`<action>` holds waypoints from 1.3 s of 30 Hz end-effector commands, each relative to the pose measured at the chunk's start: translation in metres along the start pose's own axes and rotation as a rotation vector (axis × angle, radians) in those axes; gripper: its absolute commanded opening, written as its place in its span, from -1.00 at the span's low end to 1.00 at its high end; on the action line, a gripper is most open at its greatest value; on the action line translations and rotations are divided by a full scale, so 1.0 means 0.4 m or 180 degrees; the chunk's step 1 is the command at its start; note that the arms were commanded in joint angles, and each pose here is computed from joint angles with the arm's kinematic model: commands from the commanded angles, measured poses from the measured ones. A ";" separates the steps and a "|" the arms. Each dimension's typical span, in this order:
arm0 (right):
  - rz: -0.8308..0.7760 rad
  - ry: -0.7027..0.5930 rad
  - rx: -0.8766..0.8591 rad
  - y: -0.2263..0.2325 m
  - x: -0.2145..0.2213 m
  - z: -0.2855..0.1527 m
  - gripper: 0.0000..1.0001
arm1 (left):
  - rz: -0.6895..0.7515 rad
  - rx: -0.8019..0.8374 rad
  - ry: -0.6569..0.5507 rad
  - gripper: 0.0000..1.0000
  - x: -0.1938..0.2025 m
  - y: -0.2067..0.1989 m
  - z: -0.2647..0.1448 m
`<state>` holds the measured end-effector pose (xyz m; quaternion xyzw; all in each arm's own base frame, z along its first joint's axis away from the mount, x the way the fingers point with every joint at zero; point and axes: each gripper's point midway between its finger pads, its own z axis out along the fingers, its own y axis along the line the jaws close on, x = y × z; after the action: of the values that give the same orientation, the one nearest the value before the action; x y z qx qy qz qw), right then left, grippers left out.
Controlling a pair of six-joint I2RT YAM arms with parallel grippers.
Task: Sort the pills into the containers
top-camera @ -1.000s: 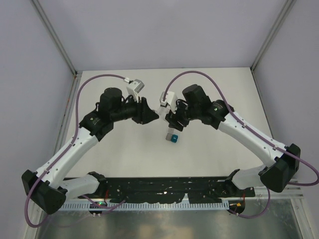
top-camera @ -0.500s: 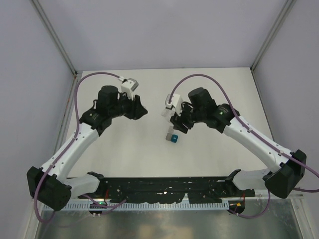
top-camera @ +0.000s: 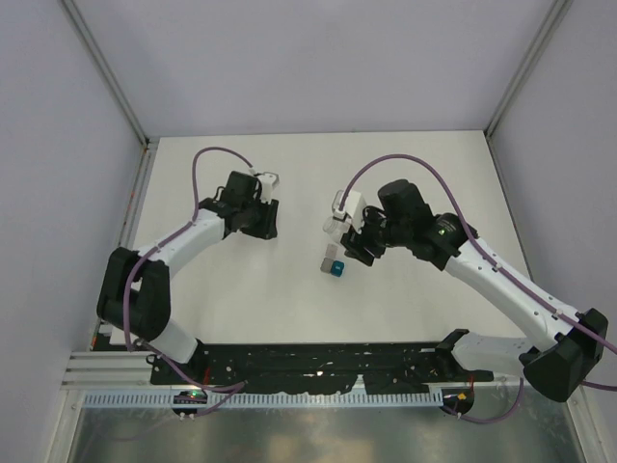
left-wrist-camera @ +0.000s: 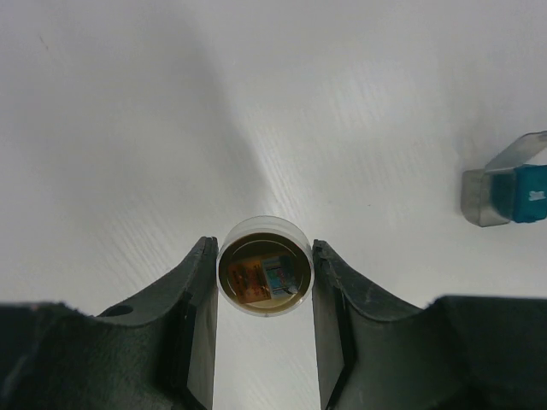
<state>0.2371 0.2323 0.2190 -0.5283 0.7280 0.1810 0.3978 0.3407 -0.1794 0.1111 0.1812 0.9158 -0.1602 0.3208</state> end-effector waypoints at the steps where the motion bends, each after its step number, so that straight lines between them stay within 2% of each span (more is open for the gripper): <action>1: -0.0099 -0.0240 0.0077 -0.011 -0.035 -0.022 -0.88 | -0.0081 -0.0285 0.0201 -0.56 0.011 0.058 0.043; 15: -0.0027 -0.0244 0.0085 -0.009 -0.002 -0.025 -0.88 | -0.0401 -0.0444 0.0834 -0.28 0.136 0.100 0.127; 20: -0.0001 -0.0257 0.0079 -0.009 0.002 -0.024 -0.88 | -0.0438 -0.0443 0.0881 -0.21 0.147 0.100 0.134; 30: 0.0039 -0.0248 0.0071 -0.010 0.010 -0.023 -0.88 | -0.0465 -0.0461 0.0947 0.08 0.160 0.102 0.140; 39: 0.0067 -0.0234 0.0084 -0.014 0.026 -0.025 -0.86 | -0.0435 -0.0449 0.0837 0.24 0.139 0.099 0.124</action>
<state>0.2343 0.2143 0.2029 -0.5126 0.7377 0.1877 0.3973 0.3400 -0.1548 0.0237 0.1217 0.9696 -0.0946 0.1899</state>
